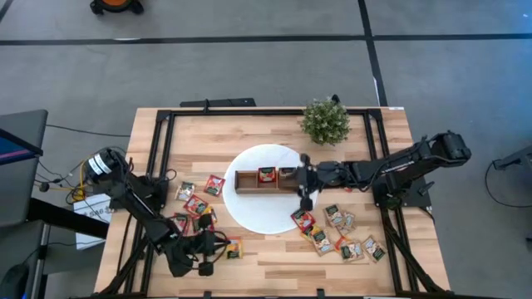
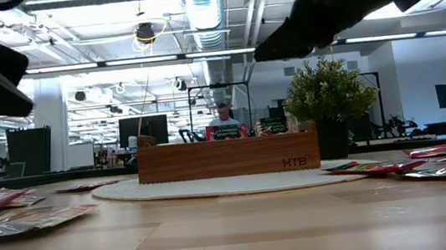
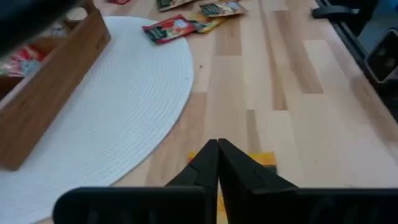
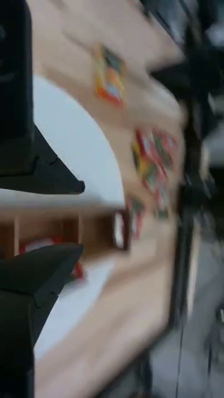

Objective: Pick & Place Tea
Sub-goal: Put the orange tea bag into the left section of the wooden organizer

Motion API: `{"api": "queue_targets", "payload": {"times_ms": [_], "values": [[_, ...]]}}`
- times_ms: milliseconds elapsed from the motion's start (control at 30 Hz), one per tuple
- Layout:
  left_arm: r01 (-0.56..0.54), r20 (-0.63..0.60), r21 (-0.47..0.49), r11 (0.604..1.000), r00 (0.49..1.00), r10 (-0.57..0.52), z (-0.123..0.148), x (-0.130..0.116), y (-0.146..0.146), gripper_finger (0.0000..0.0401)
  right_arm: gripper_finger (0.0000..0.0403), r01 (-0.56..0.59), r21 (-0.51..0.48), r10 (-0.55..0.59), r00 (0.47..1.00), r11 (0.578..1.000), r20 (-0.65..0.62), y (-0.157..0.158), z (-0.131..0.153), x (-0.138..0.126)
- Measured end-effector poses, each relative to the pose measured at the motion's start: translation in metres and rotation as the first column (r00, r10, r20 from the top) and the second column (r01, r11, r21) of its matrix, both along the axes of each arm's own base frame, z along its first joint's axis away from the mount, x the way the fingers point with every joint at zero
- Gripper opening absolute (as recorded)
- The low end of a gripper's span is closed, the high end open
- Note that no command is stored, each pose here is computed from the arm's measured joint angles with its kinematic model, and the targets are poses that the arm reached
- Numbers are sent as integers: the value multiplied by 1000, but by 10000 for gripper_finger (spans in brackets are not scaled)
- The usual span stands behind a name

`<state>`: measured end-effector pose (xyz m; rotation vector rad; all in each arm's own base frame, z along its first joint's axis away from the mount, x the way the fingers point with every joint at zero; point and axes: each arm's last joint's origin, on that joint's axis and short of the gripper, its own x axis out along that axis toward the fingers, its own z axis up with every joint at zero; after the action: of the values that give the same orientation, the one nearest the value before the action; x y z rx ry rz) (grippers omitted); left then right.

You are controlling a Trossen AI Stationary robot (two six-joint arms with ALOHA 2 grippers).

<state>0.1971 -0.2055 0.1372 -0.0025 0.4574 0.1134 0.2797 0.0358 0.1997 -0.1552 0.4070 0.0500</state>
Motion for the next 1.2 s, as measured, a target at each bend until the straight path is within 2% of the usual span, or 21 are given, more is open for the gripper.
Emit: {"api": "queue_targets", "payload": {"times_ms": [100, 233, 367, 533, 700, 833, 967, 1067, 1200], "values": [[-37, -54, -33, 999, 998, 36, -4, 11, 13, 1, 127, -127, -30, 126, 991, 991, -38, 21, -7, 11], [-101, -99, -85, 991, 991, 93, -5, 32, 37, 1, 127, -307, -44, 305, 951, 951, -49, 55, -10, 46], [-25, -234, -133, 991, 972, -7, -11, 40, 51, 1, 113, -462, -12, 460, 884, 887, -86, 81, -17, 81], [23, -361, -153, 988, 929, -78, -18, 30, 48, 1, 62, -581, 80, 587, 802, 810, -109, 102, -34, 114], [-57, -368, -220, 974, 929, -29, -20, 20, 38, 1, 7, -543, 187, 569, 811, 818, -135, 115, -56, 142], [-95, -341, -251, 963, 940, 4, -19, 13, 29, 1, 9, -507, 244, 551, 819, 826, -161, 132, -75, 156], [-150, -321, -338, 929, 946, 36, -19, 4, 18, 1, 2, -424, 271, 483, 850, 864, -211, 148, -96, 160], [-144, -268, -390, 909, 963, 37, -19, -2, 5, 1, 3, -330, 257, 389, 892, 908, -232, 152, -103, 161], [-82, -165, -472, 878, 986, 4, -21, -4, -14, 1, 1, -130, 229, 191, 944, 965, -267, 144, -108, 163]]}}
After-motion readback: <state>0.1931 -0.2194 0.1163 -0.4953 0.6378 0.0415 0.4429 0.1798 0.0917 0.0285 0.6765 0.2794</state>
